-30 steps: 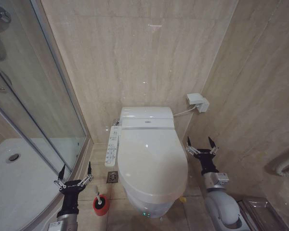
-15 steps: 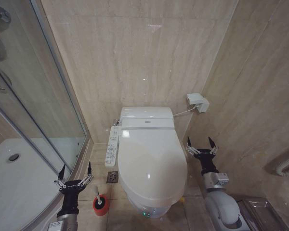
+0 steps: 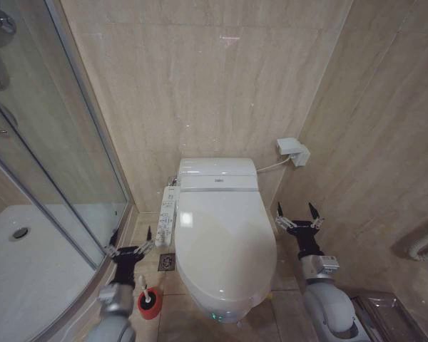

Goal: Open the toilet lid, clean the toilet bowl with a toilet brush, close the toilet lid, and flush.

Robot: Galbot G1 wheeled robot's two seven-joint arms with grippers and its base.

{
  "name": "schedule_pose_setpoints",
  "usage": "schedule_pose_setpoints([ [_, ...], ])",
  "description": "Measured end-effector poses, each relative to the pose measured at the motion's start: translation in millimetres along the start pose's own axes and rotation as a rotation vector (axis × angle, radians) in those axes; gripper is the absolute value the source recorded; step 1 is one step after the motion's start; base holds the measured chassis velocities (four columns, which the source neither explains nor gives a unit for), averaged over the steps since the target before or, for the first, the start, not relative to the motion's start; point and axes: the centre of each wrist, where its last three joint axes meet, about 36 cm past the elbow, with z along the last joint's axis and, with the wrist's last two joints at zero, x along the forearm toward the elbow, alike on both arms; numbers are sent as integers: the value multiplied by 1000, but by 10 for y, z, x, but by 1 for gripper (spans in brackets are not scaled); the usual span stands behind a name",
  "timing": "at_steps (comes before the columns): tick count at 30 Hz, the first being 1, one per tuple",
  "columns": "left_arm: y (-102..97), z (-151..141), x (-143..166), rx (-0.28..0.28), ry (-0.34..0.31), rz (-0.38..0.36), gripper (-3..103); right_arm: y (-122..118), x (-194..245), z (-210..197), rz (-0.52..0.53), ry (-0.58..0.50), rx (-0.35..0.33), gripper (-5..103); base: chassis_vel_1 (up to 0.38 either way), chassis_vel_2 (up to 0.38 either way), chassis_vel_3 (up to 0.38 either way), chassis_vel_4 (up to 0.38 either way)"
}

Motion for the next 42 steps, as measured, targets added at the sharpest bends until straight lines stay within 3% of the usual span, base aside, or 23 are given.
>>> schedule_pose_setpoints([
  [8, -211, -223, -349, 1, 96, 54, 100, 0, 0, 0, 0, 0, 0, 100, 0, 0, 0, 0],
  [16, -217, -245, -361, -2, 101, 56, 100, 0, 0, 0, 0, 0, 0, 100, 0, 0, 0, 0],
  [18, -126, -418, -275, -34, 28, 29, 100, 0, 0, 0, 0, 0, 0, 100, 0, 0, 0, 0],
  [19, -126, -418, -275, -34, 28, 29, 100, 0, 0, 0, 0, 0, 0, 100, 0, 0, 0, 0],
  [22, 28, -747, -77, -99, -123, -21, 100, 0, 0, 0, 0, 0, 0, 100, 0, 0, 0, 0],
  [23, 28, -747, -77, -99, -123, -21, 100, 0, 0, 0, 0, 0, 0, 100, 0, 0, 0, 0],
  [25, 113, -957, 51, -136, -227, -48, 100, 0, 0, 0, 0, 0, 0, 100, 0, 0, 0, 0],
  [27, 178, -1033, 81, -134, -301, -59, 100, 0, 0, 0, 0, 0, 0, 100, 0, 0, 0, 0],
  [32, 225, -826, 13, -126, -338, -54, 100, 0, 0, 0, 0, 0, 0, 100, 0, 0, 0, 0],
  [34, 258, -489, -61, -121, -338, -55, 100, 0, 0, 0, 0, 0, 0, 100, 0, 0, 0, 0],
  [38, 247, -118, -95, -94, -337, -49, 100, 0, 0, 0, 0, 0, 0, 100, 0, 0, 0, 0],
  [42, 218, -46, -105, -71, -327, -45, 100, 0, 0, 0, 0, 0, 0, 100, 0, 0, 0, 0],
])
